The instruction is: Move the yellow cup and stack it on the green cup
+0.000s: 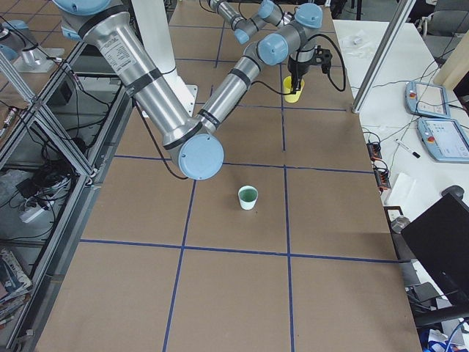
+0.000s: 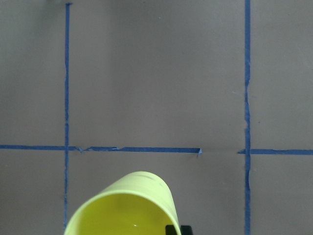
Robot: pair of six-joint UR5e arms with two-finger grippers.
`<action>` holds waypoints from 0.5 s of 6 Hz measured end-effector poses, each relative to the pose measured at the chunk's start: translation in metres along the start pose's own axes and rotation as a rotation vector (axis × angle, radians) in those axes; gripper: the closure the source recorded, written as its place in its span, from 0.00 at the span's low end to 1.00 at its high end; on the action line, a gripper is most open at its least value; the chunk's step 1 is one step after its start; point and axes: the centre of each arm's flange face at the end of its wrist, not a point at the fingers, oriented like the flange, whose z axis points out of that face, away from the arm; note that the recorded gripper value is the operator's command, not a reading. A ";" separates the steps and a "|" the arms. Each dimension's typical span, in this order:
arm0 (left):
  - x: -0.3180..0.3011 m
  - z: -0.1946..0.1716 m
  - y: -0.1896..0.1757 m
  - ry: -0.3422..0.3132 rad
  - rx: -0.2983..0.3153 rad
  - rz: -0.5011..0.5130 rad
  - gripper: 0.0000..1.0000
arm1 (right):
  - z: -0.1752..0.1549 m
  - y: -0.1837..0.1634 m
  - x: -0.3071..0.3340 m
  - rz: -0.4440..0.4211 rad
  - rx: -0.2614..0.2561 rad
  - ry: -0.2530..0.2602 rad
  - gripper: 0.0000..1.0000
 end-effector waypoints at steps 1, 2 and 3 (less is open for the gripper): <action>-0.026 -0.009 -0.014 -0.001 -0.149 -0.001 0.00 | 0.004 0.022 0.035 -0.067 -0.010 0.016 1.00; -0.041 -0.024 -0.019 0.011 -0.280 -0.015 0.00 | 0.010 0.046 0.076 -0.141 -0.028 0.036 1.00; -0.053 -0.037 -0.009 0.041 -0.404 -0.037 0.00 | 0.014 0.073 0.132 -0.222 -0.050 0.064 1.00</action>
